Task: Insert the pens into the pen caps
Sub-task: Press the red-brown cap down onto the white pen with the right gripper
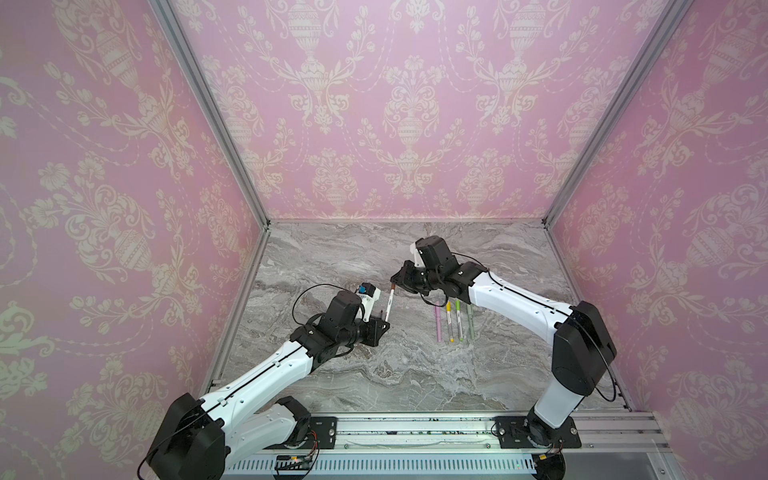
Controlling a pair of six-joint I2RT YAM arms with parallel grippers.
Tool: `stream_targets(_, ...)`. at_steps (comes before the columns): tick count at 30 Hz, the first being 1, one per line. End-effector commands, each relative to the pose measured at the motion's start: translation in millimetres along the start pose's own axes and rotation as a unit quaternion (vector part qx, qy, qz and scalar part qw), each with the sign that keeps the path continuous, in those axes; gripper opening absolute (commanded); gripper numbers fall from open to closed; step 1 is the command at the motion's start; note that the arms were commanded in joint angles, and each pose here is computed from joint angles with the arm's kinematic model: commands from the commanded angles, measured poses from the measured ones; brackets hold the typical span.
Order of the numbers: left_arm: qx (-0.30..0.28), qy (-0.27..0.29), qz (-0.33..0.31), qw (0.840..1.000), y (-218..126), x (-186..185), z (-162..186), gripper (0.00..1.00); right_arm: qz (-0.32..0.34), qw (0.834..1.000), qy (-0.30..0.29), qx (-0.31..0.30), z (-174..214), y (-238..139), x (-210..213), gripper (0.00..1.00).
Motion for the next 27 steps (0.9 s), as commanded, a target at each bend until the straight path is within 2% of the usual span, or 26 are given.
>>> stream_targets(1, -0.050, 0.010, 0.005, 0.999, -8, -7, -19, 0.00, -0.005, 1.000, -0.022, 0.015, 11, -13, 13, 0.00)
stream_targets(6, -0.069, 0.007, 0.002, 0.998, -10, -8, -24, 0.00, -0.008, 0.999, -0.028, 0.022, 18, -14, 16, 0.00)
stream_targets(13, -0.104, 0.013, 0.011, 0.994, -8, -16, -47, 0.00, 0.011, 0.997, -0.032, 0.062, 43, -4, 10, 0.00)
stream_targets(24, -0.145, 0.055, 0.011, 0.988, -14, -31, -82, 0.00, 0.037, 0.992, -0.049, 0.106, 65, 0, -5, 0.00)
stream_targets(27, -0.176, 0.069, 0.009, 0.982, -18, -33, -91, 0.00, 0.041, 0.989, -0.043, 0.136, 76, 7, -11, 0.00)
Point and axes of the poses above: each gripper's point midway between its finger pads, its own y axis out along the fingers, its own x axis along the line the jaws close on, z = x × y, the point moved 7 cm from there along -y, back along the fingers, and after that the axes turned 2 degrees about y, right-handed, at the moved point
